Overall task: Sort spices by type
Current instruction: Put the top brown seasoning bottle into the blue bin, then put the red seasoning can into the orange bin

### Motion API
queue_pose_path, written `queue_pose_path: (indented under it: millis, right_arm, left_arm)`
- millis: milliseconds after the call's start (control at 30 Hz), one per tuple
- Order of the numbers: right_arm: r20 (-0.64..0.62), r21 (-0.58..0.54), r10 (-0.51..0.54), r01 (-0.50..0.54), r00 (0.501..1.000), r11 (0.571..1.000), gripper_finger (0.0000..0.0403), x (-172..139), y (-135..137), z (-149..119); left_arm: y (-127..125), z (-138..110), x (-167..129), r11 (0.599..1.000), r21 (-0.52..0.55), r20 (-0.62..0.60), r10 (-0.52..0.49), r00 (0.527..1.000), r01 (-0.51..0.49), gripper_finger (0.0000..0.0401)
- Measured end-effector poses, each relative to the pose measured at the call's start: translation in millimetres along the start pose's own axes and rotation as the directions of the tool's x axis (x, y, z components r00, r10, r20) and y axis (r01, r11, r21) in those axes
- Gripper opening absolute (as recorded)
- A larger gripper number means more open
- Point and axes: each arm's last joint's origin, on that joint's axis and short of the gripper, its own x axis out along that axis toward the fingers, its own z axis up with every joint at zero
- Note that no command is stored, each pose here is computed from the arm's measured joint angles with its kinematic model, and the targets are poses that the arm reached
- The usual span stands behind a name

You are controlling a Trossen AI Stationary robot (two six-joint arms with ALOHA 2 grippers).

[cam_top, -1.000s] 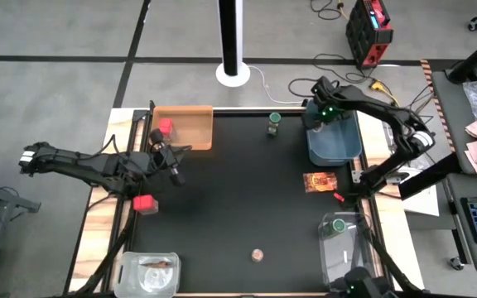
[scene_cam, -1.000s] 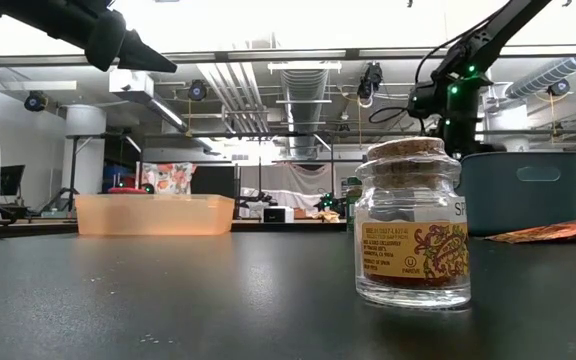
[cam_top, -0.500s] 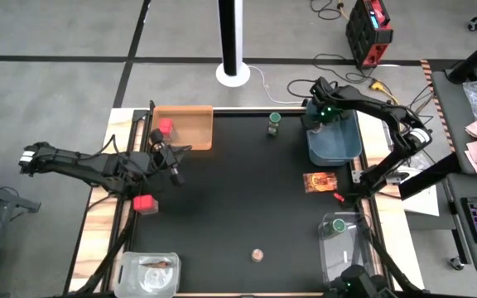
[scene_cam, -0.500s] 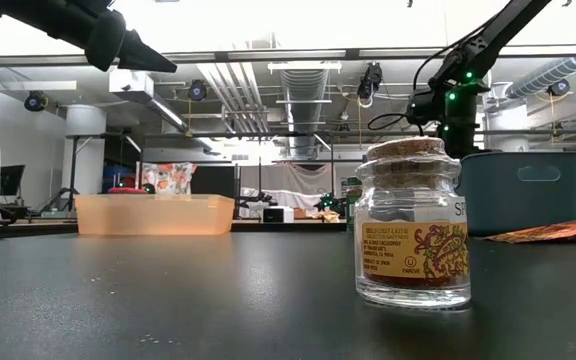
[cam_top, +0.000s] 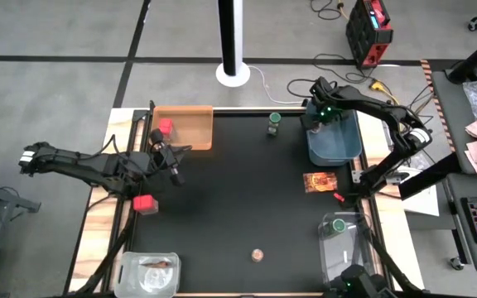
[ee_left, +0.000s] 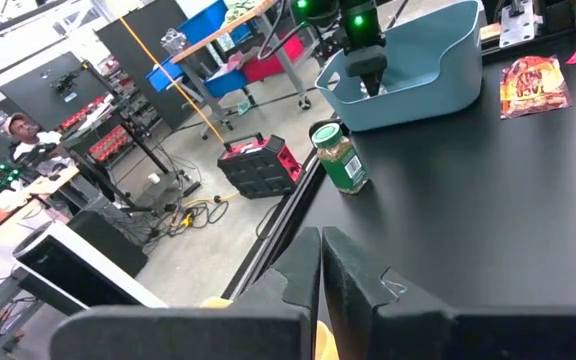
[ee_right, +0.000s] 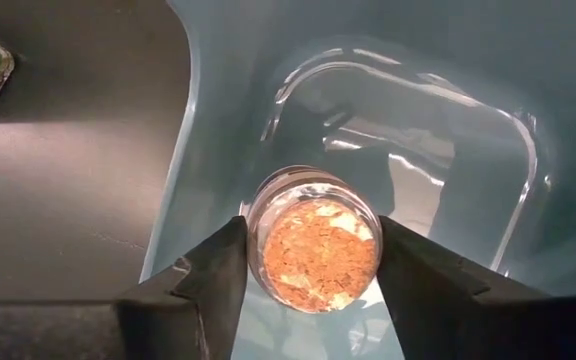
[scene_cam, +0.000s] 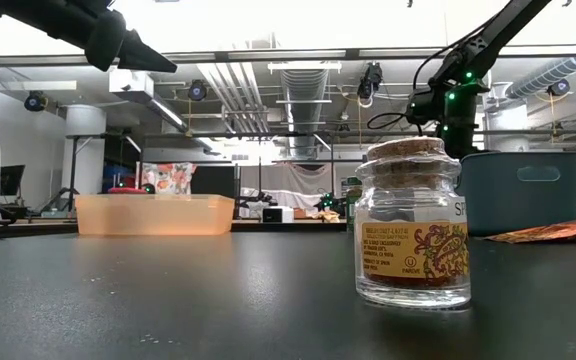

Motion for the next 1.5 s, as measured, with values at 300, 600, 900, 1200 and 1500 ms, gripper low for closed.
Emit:
queue_pose_path:
  millis: [300, 600, 900, 1200, 1500]
  right_arm:
    - [-0.001, 0.0, 0.007, -0.007, 1.0, 1.0, 0.0193, 0, 0, 0]
    - [-0.002, 0.001, 0.008, -0.008, 1.0, 1.0, 0.0216, 0, 0, 0]
    - [0.023, 0.003, 0.014, -0.014, 1.0, 1.0, 0.0217, -13, 0, 1]
    - [0.13, -0.026, 0.055, -0.052, 0.99, 0.998, 0.0209, -67, 10, -1]
    - [0.322, -0.229, 0.232, -0.163, 0.918, 0.96, 0.0194, -113, 52, -42]
  left_arm:
    - [0, 0, 0, 1.0, 0.0, 0.0, 0.0, 1.0, 0.0, 0.0]
    - [0, 0, 0, 1.0, 0.0, 0.0, 0.0, 1.0, 0.0, 0.0]
    - [0, 0, 0, 1.0, 0.0, 0.0, 0.0, 1.0, 0.0, 0.0]
    - [0, 1, 0, 1.0, -0.006, 0.006, 0.002, 1.0, -0.002, 0.0]
    - [1, 3, 0, 1.0, -0.024, 0.024, 0.008, 1.0, -0.008, 0.0]
